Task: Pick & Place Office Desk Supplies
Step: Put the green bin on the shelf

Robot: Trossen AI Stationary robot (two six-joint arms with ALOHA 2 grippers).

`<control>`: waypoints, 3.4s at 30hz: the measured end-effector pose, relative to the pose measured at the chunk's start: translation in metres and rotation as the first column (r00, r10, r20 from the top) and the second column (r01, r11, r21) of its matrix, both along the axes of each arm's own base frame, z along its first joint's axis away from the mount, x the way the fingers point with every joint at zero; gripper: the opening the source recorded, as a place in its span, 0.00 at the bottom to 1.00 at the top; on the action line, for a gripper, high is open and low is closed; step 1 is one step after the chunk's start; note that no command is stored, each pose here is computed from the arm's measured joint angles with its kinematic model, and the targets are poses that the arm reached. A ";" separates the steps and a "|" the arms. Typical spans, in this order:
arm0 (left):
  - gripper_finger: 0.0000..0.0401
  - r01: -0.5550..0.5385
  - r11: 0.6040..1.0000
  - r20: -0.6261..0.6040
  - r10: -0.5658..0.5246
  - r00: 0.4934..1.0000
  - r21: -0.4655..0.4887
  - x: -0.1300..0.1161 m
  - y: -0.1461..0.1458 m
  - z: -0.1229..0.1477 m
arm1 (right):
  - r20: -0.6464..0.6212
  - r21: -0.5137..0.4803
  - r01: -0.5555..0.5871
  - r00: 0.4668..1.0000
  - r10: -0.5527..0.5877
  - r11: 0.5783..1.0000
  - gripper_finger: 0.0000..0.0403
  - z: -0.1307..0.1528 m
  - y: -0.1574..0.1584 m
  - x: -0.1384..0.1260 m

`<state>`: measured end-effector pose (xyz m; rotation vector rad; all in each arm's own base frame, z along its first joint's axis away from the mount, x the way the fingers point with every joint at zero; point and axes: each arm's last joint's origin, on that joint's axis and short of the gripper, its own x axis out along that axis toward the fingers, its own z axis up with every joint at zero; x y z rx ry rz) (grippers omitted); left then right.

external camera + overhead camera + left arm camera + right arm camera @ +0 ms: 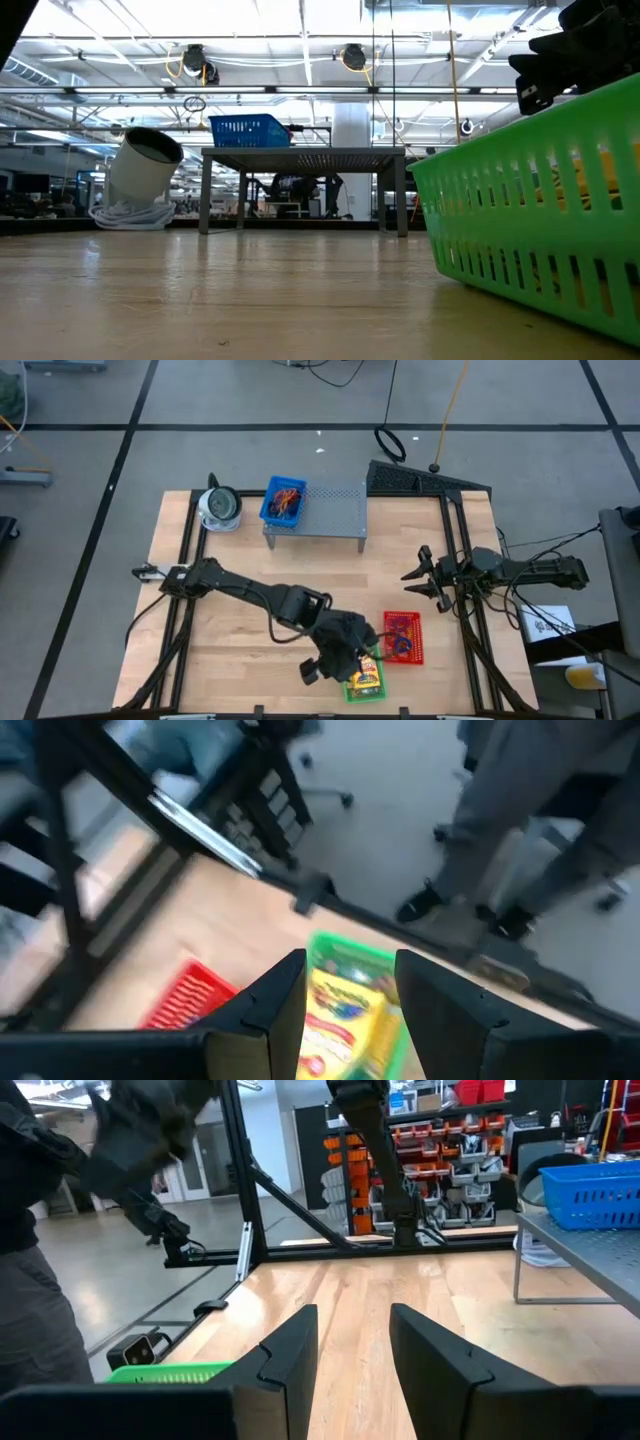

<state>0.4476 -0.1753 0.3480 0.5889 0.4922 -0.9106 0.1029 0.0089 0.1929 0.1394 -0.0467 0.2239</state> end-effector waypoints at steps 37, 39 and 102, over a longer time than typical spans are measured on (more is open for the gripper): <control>0.40 0.082 0.893 -0.253 0.037 0.967 0.442 0.013 -0.022 -0.118 | -0.045 -0.002 0.000 0.999 0.000 1.000 0.29 -0.004 0.000 0.004; 0.40 0.091 0.889 -0.271 0.038 0.962 0.448 0.011 -0.023 -0.125 | -0.045 -0.002 0.000 0.999 0.000 1.000 0.29 -0.004 0.000 0.004; 0.01 -0.131 0.865 -0.268 0.289 0.919 0.484 0.006 -0.032 -0.180 | -0.046 -0.002 0.000 0.999 0.000 1.000 0.29 -0.004 0.000 0.004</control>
